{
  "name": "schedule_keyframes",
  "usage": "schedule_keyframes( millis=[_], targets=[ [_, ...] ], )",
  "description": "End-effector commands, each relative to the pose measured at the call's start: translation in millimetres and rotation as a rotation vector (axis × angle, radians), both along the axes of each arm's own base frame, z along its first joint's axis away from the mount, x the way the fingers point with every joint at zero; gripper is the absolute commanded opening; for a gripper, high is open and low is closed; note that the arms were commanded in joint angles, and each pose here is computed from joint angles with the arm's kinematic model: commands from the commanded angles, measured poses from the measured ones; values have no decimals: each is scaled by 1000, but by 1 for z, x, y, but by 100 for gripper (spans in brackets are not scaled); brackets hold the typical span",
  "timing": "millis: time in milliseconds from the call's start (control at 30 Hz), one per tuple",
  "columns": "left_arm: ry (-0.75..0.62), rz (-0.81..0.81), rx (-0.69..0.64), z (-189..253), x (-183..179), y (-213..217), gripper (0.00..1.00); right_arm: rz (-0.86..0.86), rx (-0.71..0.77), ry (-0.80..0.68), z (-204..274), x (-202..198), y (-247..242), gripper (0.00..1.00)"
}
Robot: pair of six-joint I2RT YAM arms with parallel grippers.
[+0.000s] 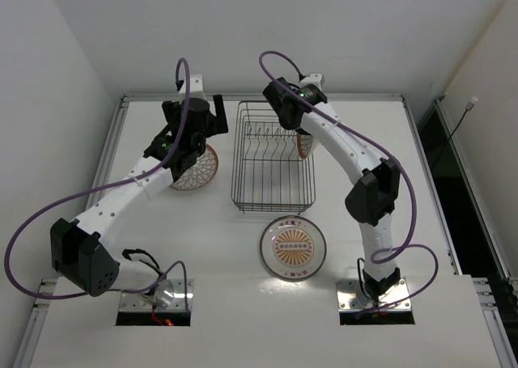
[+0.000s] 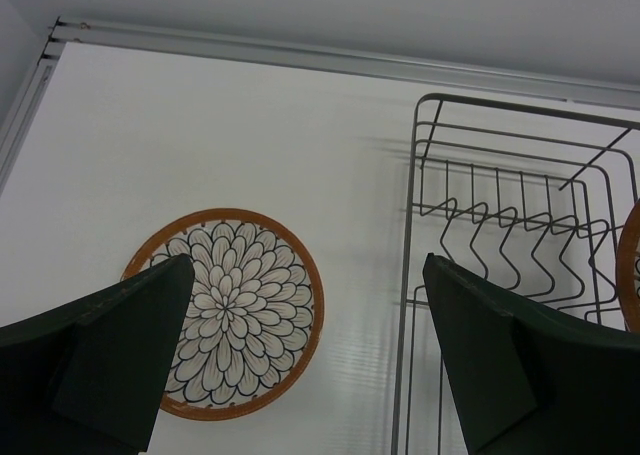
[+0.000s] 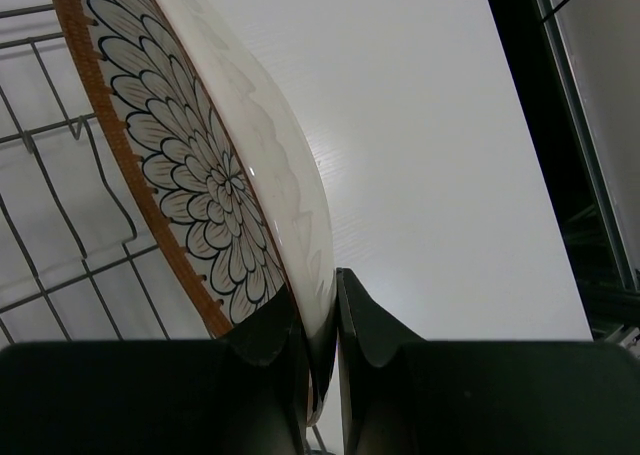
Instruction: Load the plates into the dish rack
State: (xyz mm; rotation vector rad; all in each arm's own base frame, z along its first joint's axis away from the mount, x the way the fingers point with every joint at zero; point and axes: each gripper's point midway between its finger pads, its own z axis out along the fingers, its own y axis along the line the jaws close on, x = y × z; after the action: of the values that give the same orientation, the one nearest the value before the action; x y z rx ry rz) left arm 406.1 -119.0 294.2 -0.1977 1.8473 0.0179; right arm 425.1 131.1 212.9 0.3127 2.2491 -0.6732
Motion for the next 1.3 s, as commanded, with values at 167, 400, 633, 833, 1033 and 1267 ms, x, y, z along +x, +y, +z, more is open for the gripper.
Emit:
schedule_keyframes(
  millis=[167, 400, 633, 833, 1033, 1267],
  targets=[
    [-58, 0, -39, 25, 5, -1, 100, -51, -31, -146, 32, 16, -4, 0],
    [-58, 0, -39, 25, 5, -1, 100, -49, -58, -107, 13, 19, -2, 0],
    [-58, 0, -39, 25, 5, -1, 100, -35, -64, -83, 0, 20, 5, 0],
    [-58, 0, -39, 25, 5, -1, 100, -5, -119, -90, -5, 16, 19, 0],
    [-58, 0, -39, 25, 5, -1, 100, 39, -172, -88, -15, 9, 39, 0],
    [-58, 0, -39, 25, 5, -1, 100, 66, -184, -96, -32, 0, 63, 1]
  ],
)
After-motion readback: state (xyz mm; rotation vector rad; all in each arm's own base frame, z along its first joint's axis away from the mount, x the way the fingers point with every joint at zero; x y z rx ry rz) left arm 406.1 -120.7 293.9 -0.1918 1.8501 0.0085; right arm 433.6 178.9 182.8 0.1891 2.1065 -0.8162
